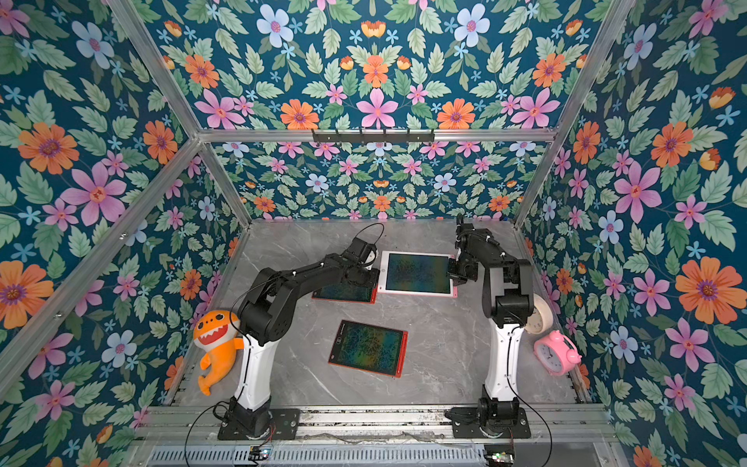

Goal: Place the stylus back onto the writing tablet
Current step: Place the stylus on the writing tablet.

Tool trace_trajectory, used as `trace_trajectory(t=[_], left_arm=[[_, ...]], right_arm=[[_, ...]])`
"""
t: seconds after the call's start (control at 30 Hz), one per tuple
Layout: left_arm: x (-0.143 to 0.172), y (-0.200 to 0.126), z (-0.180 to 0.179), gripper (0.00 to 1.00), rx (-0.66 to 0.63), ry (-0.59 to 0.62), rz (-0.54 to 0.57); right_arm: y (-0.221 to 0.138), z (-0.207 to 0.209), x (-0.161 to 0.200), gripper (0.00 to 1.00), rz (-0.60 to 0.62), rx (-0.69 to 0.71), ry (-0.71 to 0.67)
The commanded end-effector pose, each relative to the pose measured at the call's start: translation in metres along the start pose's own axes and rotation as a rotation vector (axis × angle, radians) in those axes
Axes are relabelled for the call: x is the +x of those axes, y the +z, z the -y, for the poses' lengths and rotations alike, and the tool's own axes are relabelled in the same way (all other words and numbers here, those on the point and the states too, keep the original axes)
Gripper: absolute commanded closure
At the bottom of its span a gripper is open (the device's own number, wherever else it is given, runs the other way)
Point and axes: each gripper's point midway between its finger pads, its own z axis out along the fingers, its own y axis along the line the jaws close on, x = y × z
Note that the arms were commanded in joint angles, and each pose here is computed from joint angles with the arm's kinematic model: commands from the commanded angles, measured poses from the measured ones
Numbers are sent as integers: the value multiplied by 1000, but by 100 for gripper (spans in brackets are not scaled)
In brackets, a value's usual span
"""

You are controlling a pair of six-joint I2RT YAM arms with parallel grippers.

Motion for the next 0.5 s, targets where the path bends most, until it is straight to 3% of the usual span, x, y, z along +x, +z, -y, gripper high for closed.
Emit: trace_trajectory(t=[0.0, 0.17, 0.27, 0.47], left_arm=[[5, -7, 4, 100, 21, 6, -7], [-17, -38, 9, 100, 13, 41, 91], [-38, -77, 9, 100, -11, 56, 218], [-62, -173, -5, 100, -117, 38, 528]], right_arm=[[8, 9, 7, 100, -22, 45, -8], [-22, 6, 4, 100, 50, 31, -13], [-54, 5, 4, 100, 128, 29, -17], [-126, 8, 19, 71, 368, 5, -48]])
